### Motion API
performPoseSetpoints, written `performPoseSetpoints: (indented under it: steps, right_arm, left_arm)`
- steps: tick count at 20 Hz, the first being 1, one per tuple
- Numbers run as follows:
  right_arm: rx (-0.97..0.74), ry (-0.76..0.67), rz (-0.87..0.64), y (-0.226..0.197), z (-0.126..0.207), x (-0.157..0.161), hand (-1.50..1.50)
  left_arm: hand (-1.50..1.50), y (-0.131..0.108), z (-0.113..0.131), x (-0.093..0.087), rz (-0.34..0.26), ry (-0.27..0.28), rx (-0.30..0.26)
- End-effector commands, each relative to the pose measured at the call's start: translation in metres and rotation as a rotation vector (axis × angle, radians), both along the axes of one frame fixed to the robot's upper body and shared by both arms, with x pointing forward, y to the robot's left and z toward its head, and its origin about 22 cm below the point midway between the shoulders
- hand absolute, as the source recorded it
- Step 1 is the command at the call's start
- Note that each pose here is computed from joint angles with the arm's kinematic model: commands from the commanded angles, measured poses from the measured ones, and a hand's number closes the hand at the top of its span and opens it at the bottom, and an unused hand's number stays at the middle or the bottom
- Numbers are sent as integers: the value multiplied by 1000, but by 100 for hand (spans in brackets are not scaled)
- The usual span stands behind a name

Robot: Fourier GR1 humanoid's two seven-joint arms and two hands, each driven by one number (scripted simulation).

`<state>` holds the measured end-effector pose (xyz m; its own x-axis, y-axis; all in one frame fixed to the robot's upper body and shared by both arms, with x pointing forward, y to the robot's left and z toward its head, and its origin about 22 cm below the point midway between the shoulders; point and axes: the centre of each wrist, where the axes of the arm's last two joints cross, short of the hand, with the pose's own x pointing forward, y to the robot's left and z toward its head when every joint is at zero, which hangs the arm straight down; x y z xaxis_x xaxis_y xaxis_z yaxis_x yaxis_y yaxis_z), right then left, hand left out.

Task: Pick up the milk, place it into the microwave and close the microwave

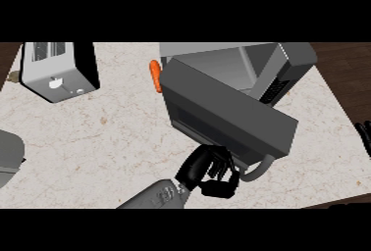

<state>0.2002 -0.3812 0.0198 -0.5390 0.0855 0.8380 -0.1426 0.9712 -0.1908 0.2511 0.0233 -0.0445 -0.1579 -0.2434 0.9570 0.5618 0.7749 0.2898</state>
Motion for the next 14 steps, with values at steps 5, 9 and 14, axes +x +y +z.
performPoseSetpoints:
  steps: [5,9,14]
  right_arm:
    - [-4,-50,124,5,31,15,-150]
    - [17,-43,163,9,36,18,-150]
    - [-19,-43,203,6,56,24,-150]
  left_arm:
    - [150,-10,35,24,154,-111,-208]
    - [150,-11,47,37,212,-115,-271]
    - [150,-10,59,57,262,-99,-311]
